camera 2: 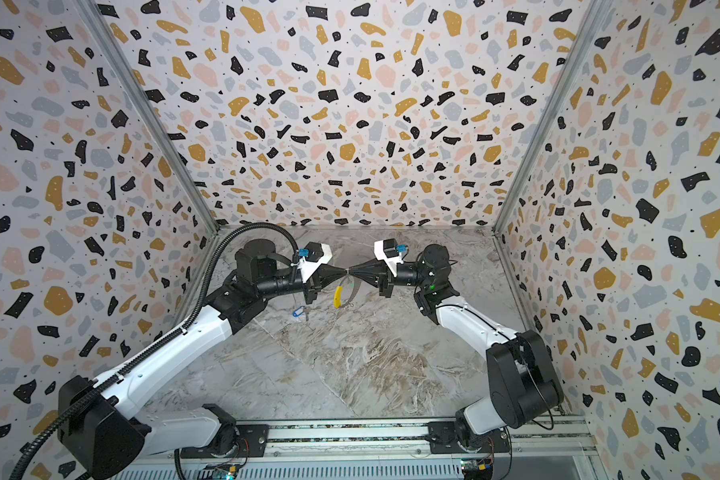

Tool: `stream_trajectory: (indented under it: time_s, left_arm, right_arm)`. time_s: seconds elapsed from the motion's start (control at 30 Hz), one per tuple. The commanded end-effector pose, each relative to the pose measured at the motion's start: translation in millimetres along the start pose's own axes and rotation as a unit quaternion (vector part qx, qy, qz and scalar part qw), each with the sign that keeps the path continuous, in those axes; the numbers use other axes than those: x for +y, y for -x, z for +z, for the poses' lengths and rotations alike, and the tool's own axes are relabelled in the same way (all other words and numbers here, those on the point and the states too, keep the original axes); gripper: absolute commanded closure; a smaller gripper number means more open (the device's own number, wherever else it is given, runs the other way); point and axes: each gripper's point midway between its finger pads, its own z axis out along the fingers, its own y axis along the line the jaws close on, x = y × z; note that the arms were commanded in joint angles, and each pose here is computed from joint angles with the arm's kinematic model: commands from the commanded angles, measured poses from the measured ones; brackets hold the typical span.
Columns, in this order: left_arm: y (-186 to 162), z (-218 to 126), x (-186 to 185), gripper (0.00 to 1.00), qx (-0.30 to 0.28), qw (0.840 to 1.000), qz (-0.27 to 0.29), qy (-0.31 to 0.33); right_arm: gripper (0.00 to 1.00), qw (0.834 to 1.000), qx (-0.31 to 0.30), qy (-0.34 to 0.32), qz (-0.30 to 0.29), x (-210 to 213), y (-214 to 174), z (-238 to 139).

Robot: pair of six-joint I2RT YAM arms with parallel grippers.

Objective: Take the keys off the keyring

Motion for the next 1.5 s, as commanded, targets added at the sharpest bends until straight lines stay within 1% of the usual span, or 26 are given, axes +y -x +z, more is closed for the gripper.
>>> stream_trajectory:
  time_s: [0.0, 0.07, 0.13, 0.27, 0.47, 0.73, 0.9, 1.07, 1.17, 1.3, 1.47]
  left_arm:
    - [21, -3, -1, 1.00, -0.023, 0.999, 0.028, -0.009]
    - [20, -2, -1, 1.00, -0.020, 0.999, 0.029, -0.008]
    - [19, -2, 0, 1.00, -0.018, 0.999, 0.030, -0.009]
    - [18, 0, -1, 1.00, -0.016, 0.999, 0.030, -0.013]
    - [16, 0, 0, 1.00, -0.013, 0.999, 0.029, -0.013]
    - [13, 1, 1, 1.00, -0.008, 1.000, 0.024, -0.012]
    - [11, 3, 1, 1.00, -0.004, 1.000, 0.023, -0.013]
    - [11, 4, 1, 1.00, -0.002, 1.000, 0.024, -0.015]
    - [11, 4, 1, 1.00, -0.001, 1.000, 0.025, -0.014]
    - [11, 4, 1, 1.00, 0.002, 1.000, 0.027, -0.015]
    - [10, 4, 1, 1.00, 0.003, 0.999, 0.029, -0.015]
  right_arm:
    - [0.77, 0.999, 0.023, -0.009, -0.032, -1, 20, -3]
    - [0.70, 0.997, 0.059, -0.022, -0.037, -6, 16, -5]
    - [0.68, 0.994, 0.095, -0.027, -0.045, -9, 12, -7]
    - [0.69, 0.987, 0.145, -0.029, -0.057, -11, 10, -11]
    - [0.72, 0.980, 0.189, -0.019, -0.066, -11, 12, -10]
    - [0.72, 0.973, 0.216, -0.004, -0.078, -9, 16, -5]
    - [0.74, 0.970, 0.230, 0.008, -0.083, -6, 16, 0]
    - [0.75, 0.969, 0.228, 0.018, -0.089, -2, 21, 4]
    - [0.76, 0.969, 0.231, 0.024, -0.086, -2, 19, 5]
    - [0.82, 0.966, 0.245, 0.034, -0.079, -1, 15, 5]
    - [0.82, 0.963, 0.256, 0.044, -0.069, 0, 13, 5]
